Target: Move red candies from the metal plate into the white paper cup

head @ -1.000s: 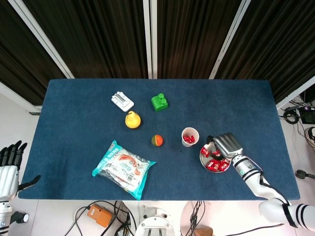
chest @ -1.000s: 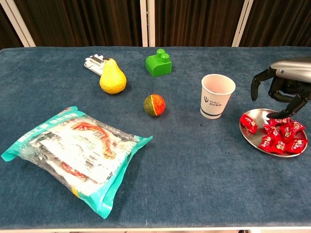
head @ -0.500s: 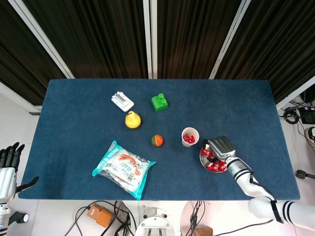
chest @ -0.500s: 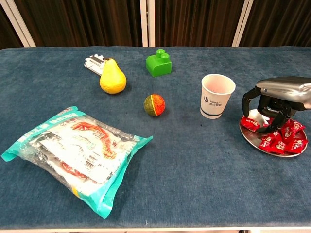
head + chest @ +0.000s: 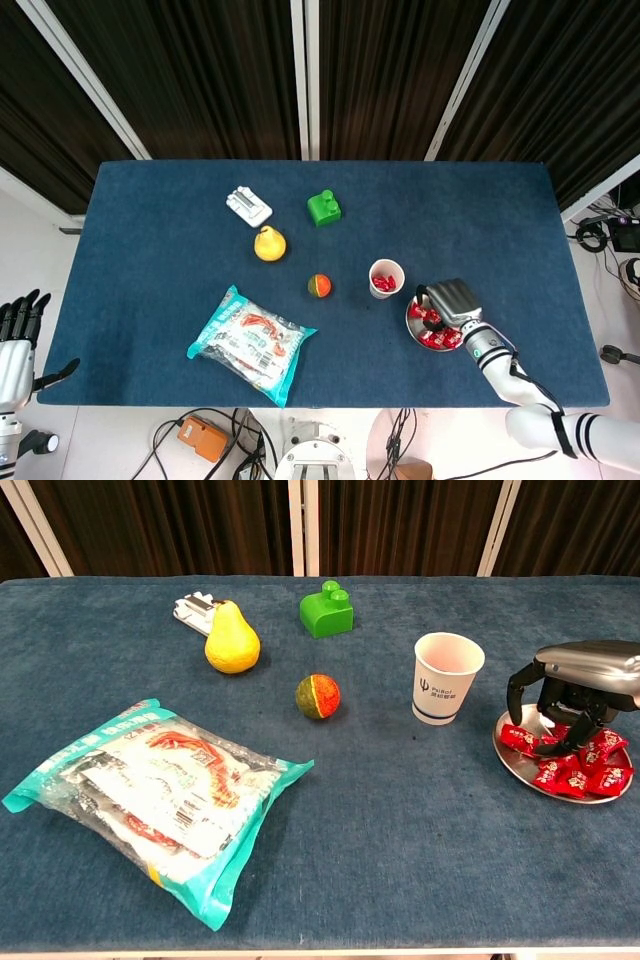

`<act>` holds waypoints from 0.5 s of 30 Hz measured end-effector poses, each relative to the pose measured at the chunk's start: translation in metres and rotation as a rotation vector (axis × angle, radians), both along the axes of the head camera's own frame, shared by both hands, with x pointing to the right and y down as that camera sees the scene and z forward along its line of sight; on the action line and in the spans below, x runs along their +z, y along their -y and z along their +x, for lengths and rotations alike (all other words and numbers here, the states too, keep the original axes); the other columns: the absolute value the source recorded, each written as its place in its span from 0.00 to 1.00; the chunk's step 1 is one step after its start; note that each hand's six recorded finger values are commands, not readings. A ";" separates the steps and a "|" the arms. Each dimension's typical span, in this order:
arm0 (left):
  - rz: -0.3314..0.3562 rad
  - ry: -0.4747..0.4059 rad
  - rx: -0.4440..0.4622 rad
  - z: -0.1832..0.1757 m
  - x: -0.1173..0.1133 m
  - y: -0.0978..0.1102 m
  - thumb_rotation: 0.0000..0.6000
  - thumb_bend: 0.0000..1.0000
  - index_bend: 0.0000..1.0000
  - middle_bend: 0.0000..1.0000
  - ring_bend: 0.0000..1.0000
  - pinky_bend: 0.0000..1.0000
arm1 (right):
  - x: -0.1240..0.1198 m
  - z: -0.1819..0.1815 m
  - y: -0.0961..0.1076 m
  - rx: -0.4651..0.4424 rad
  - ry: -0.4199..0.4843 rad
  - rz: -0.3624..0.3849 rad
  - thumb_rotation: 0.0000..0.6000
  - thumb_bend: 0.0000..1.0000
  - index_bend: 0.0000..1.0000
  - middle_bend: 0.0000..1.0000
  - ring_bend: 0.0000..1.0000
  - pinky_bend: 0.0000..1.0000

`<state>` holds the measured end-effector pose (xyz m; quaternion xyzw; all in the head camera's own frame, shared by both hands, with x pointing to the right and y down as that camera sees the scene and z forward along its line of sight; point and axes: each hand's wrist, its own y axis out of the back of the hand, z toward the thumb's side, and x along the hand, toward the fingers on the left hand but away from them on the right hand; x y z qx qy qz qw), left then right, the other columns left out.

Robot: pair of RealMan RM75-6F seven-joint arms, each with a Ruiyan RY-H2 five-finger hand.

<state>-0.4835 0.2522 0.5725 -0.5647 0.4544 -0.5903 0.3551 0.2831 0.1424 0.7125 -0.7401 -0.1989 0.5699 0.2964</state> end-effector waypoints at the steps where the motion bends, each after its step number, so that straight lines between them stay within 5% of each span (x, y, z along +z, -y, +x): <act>1: 0.000 0.000 0.000 0.000 0.000 0.000 1.00 0.00 0.00 0.00 0.00 0.00 | 0.001 -0.001 0.000 -0.002 0.000 -0.002 1.00 0.38 0.55 0.92 1.00 1.00; 15: 0.002 0.002 -0.014 -0.005 -0.001 -0.005 1.00 0.00 0.00 0.00 0.00 0.00 | 0.000 -0.007 0.006 -0.005 0.006 0.015 1.00 0.56 0.67 0.92 1.00 1.00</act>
